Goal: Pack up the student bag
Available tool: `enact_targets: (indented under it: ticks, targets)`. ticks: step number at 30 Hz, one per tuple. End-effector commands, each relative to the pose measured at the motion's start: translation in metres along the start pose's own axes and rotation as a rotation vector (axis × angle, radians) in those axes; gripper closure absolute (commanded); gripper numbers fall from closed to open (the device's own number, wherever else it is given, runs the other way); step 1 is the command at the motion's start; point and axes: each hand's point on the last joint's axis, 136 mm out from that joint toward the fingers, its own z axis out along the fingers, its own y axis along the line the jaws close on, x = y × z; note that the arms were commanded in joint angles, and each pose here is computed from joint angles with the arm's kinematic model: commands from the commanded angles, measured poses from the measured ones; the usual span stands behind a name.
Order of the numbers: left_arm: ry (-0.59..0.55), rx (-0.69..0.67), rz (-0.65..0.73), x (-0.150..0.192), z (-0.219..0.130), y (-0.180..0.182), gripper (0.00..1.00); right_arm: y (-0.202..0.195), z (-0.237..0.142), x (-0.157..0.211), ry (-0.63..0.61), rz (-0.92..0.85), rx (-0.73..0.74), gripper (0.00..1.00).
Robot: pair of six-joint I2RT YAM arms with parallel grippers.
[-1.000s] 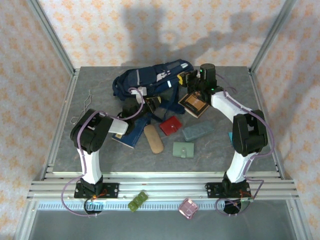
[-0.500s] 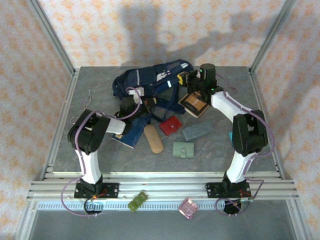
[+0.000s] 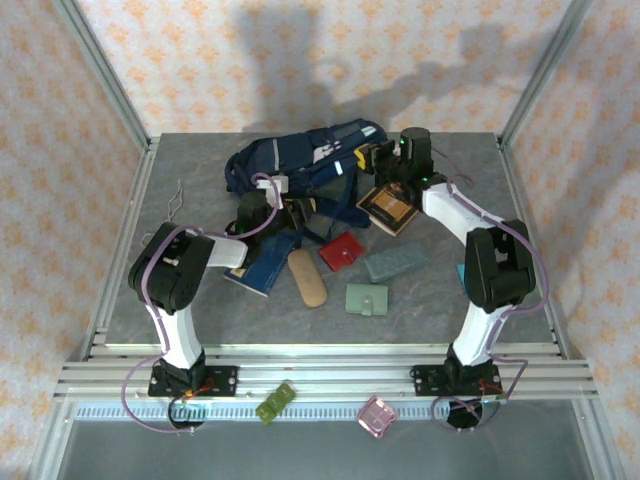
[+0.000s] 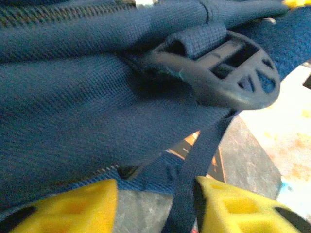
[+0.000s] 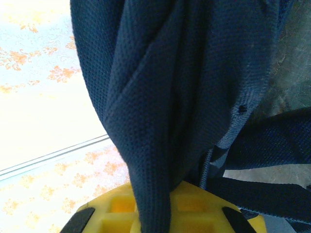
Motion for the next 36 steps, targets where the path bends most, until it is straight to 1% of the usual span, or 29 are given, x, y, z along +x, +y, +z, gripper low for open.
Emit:
enact_targets:
  ticks: [1,6,9,12,13,14,19,21,24,25,26,27,29,30,32,33,36]
  targets:
    - [-0.004,0.074,-0.001,-0.015,0.004,-0.014,0.49,0.061,-0.023,0.019,0.025,-0.107,-0.18,1.0]
    - [-0.005,0.146,-0.016,-0.021,0.009,-0.025,0.41,0.065,-0.023,0.02,0.03,-0.114,-0.183,1.0]
    - [-0.02,0.183,-0.037,-0.03,0.011,-0.032,0.4,0.064,-0.023,0.019,0.03,-0.113,-0.182,1.0]
    - [-0.035,0.172,-0.031,-0.034,0.012,-0.031,0.39,0.067,-0.022,0.02,0.033,-0.115,-0.185,1.0]
    - [-0.039,0.162,-0.029,-0.035,0.012,-0.029,0.32,0.068,-0.022,0.02,0.033,-0.117,-0.188,1.0]
    - [-0.04,0.142,-0.025,-0.035,0.013,-0.025,0.29,0.069,-0.022,0.021,0.036,-0.118,-0.188,1.0]
    - [-0.105,0.017,-0.036,-0.042,0.009,-0.002,0.29,0.074,-0.021,0.021,0.036,-0.126,-0.19,1.0]
    - [-0.113,0.029,-0.031,-0.043,0.009,-0.004,0.29,0.075,-0.021,0.021,0.038,-0.127,-0.191,1.0]
    - [-0.095,0.056,-0.028,-0.043,0.013,-0.009,0.3,0.075,-0.021,0.021,0.038,-0.129,-0.19,1.0]
    - [-0.095,0.059,-0.027,-0.044,0.013,-0.01,0.32,0.074,-0.02,0.022,0.04,-0.128,-0.189,1.0]
    - [-0.093,0.057,-0.029,-0.044,0.014,-0.009,0.36,0.074,-0.021,0.022,0.041,-0.13,-0.189,1.0]
    - [-0.09,0.061,-0.029,-0.044,0.014,-0.01,0.43,0.075,-0.021,0.022,0.04,-0.13,-0.19,1.0]
    - [-0.081,0.063,-0.031,-0.041,0.013,-0.01,0.51,0.074,-0.021,0.022,0.039,-0.131,-0.187,1.0]
    - [-0.076,0.06,-0.033,-0.038,0.013,-0.008,0.58,0.074,-0.02,0.021,0.038,-0.132,-0.186,1.0]
    - [-0.064,0.044,-0.01,-0.032,0.011,-0.003,0.64,0.072,-0.019,0.021,0.04,-0.131,-0.183,1.0]
    - [-0.058,0.034,-0.007,-0.03,0.011,-0.001,0.69,0.072,-0.019,0.021,0.041,-0.129,-0.182,1.0]
    - [-0.049,0.023,-0.006,-0.027,0.01,0.003,0.79,0.071,-0.019,0.021,0.044,-0.128,-0.183,1.0]
